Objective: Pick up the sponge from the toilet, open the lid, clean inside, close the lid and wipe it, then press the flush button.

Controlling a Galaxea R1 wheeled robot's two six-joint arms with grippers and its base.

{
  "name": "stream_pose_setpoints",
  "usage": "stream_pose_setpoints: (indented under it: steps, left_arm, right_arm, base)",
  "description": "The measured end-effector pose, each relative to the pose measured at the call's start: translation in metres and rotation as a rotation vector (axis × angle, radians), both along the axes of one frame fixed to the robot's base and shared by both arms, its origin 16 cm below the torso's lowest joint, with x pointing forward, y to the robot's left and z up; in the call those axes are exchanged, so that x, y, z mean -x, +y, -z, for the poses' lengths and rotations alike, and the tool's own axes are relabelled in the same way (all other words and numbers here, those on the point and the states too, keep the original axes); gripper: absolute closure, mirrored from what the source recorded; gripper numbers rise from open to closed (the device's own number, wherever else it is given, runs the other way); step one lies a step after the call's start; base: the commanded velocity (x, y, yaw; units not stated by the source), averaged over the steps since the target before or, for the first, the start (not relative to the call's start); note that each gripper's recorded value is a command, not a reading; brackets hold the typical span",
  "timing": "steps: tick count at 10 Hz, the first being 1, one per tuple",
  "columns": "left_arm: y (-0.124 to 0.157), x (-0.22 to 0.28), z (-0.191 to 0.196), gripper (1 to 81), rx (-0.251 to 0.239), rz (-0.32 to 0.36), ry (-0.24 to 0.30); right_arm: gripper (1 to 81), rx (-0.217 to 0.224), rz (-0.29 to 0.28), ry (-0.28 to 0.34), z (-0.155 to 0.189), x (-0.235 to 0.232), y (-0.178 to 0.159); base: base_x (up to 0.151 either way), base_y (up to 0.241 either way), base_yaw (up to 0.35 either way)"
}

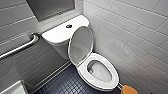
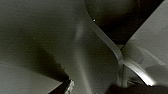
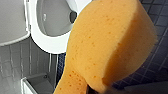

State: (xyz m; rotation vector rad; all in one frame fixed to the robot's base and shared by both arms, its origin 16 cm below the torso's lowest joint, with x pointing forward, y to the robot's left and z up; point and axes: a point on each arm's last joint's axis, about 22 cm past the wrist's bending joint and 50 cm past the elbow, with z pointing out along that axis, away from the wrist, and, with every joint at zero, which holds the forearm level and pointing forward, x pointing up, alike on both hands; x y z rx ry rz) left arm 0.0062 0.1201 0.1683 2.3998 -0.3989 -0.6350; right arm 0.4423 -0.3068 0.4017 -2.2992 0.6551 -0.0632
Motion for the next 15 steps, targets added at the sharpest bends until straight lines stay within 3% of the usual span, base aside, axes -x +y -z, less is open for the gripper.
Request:
stream_pose_setpoints:
  steps: [4, 7, 11, 12, 15]
  left_arm:
    - [0.000, 0.000, 0.000, 1.0, 0.000, 0.000, -0.001]
    - [0.000, 0.000, 0.000, 1.0, 0.000, -0.001, -0.001]
    - [0.000, 0.000, 0.000, 1.0, 0.000, -0.001, -0.001]
    - [0.000, -0.001, 0.000, 1.0, 0.000, -0.001, 0.000]
    - [0.000, -0.004, 0.002, 1.0, -0.001, -0.002, -0.005]
  right_arm:
    - [81.1, -0.072, -0.018, -0.070, -0.019, -0.032, 0.034]
    - [81.1, -0.221, -0.082, -0.136, -0.021, -0.071, 0.118]
    - [81.1, -0.339, -0.204, -0.191, -0.016, -0.118, 0.213]
    - [81.1, -0.330, -0.243, -0.214, -0.012, -0.140, 0.222]
    - [81.1, -0.238, -0.298, -0.251, 0.014, -0.208, 0.224]
  base:
    - [0.000, 0.000, 0.000]
    - [0.000, 0.000, 0.000]
    - [0.000, 0.000, 0.000]
    - [0.000, 0.000, 0.000]
    - [0.000, 0.000, 0.000]
